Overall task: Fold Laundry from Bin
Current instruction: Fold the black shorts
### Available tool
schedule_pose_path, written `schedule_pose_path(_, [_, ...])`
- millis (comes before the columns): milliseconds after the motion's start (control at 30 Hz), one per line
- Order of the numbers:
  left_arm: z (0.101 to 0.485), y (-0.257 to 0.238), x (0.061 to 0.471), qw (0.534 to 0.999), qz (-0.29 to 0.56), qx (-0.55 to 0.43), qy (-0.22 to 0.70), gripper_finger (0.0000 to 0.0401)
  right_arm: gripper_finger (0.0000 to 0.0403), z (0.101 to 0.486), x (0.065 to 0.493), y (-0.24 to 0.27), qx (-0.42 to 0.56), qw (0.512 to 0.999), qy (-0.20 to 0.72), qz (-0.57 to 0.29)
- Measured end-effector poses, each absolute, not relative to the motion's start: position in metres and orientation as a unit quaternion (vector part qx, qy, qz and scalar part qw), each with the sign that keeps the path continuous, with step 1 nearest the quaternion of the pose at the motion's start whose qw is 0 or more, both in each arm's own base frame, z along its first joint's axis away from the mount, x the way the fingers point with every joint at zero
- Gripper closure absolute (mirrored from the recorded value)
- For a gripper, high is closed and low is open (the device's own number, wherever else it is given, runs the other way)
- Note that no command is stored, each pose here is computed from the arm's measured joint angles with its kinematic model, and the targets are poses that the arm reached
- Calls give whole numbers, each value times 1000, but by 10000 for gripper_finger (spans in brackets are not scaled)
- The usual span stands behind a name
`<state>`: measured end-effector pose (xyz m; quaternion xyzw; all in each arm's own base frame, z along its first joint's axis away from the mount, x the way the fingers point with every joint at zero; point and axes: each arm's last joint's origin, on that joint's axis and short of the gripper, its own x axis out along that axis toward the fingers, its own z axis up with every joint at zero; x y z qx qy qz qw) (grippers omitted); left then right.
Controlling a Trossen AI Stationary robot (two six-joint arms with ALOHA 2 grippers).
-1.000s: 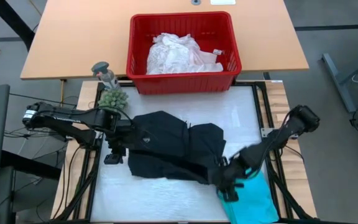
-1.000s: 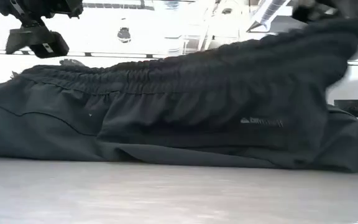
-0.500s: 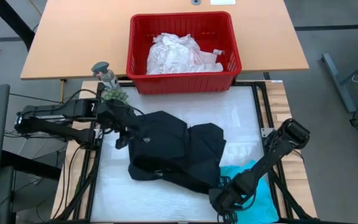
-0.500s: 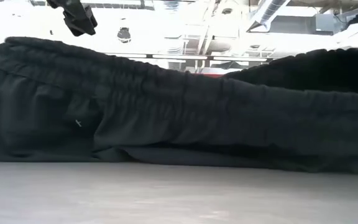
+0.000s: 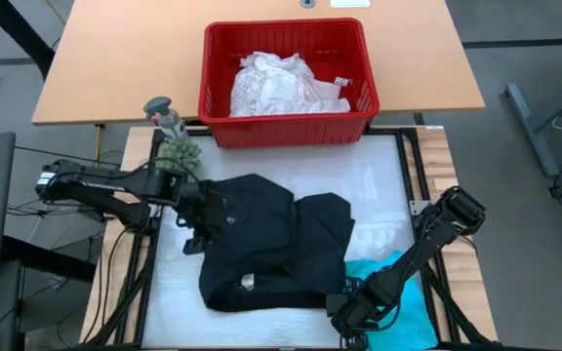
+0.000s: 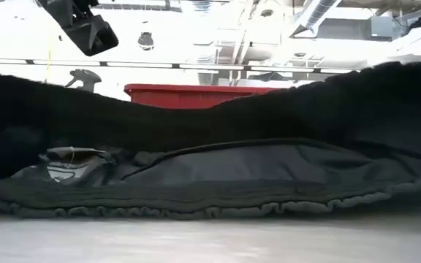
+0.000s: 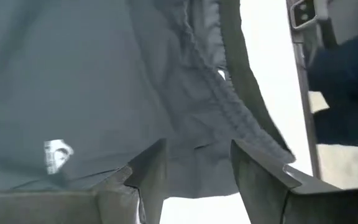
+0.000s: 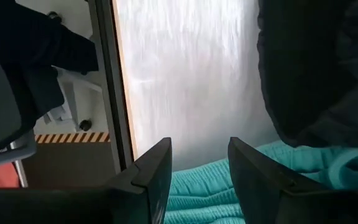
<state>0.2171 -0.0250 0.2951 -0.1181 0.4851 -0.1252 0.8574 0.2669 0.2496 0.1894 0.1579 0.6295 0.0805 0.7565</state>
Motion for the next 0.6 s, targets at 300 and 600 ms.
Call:
schedule_pose_path(300, [294, -59, 211, 866, -33, -109, 487, 239, 223, 189, 268, 247, 123, 780, 610, 63])
schedule_pose_path(600, [290, -114, 192, 878, -44, -19, 476, 239, 223, 189, 276, 237, 158, 780, 605, 18])
